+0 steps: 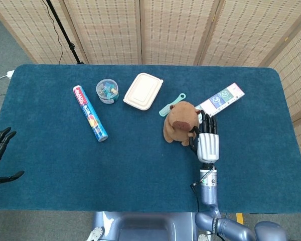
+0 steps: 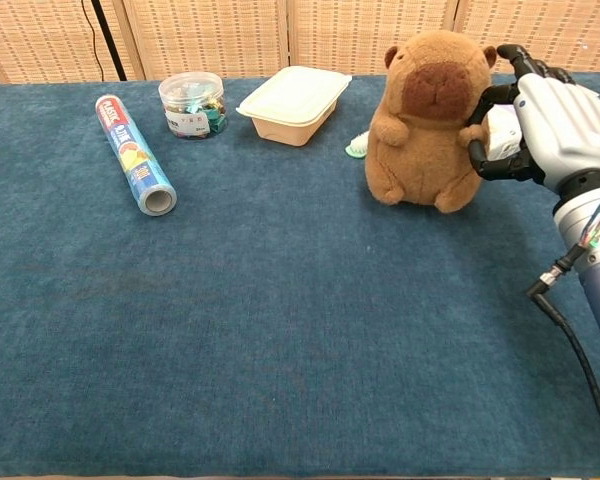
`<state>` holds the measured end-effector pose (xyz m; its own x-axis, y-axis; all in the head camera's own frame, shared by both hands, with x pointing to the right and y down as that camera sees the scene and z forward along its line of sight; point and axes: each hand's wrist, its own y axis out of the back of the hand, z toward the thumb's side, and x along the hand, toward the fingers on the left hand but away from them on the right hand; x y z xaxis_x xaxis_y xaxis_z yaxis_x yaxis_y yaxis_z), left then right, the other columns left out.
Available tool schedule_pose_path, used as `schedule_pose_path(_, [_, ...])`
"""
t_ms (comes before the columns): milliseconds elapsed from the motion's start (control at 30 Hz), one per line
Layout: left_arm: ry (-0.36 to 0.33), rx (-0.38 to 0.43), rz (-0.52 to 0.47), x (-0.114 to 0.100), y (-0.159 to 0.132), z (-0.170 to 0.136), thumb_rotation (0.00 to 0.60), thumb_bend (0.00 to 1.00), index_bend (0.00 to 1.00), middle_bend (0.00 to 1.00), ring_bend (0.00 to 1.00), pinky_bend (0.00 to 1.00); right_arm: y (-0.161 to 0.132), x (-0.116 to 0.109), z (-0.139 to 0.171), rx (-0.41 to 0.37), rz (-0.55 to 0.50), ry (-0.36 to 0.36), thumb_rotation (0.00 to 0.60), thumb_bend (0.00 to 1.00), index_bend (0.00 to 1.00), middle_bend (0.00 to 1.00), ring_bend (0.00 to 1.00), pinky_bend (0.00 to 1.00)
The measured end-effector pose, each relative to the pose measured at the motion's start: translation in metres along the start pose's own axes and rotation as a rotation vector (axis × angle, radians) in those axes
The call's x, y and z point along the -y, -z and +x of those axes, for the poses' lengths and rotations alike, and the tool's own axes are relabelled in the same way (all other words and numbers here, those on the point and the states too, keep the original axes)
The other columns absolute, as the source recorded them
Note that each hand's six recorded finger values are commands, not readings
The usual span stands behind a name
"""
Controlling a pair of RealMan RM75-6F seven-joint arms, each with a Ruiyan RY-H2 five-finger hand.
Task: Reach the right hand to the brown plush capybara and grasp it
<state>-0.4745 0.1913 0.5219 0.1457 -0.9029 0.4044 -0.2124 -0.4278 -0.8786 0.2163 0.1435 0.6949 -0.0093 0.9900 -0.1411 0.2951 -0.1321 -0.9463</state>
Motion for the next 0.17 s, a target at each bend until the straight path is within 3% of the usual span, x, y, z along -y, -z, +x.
schedule_pose_path(167, [0.001, 0.002, -0.001, 0.0001, -0.0003, -0.0005, 0.600, 0.00, 0.00, 0.00, 0.00, 0.00, -0.0015, -0.0006, 0.0002, -0.003, -0.008, -0.001, 0.600, 0.66, 0.56, 0.00, 0.00, 0.00])
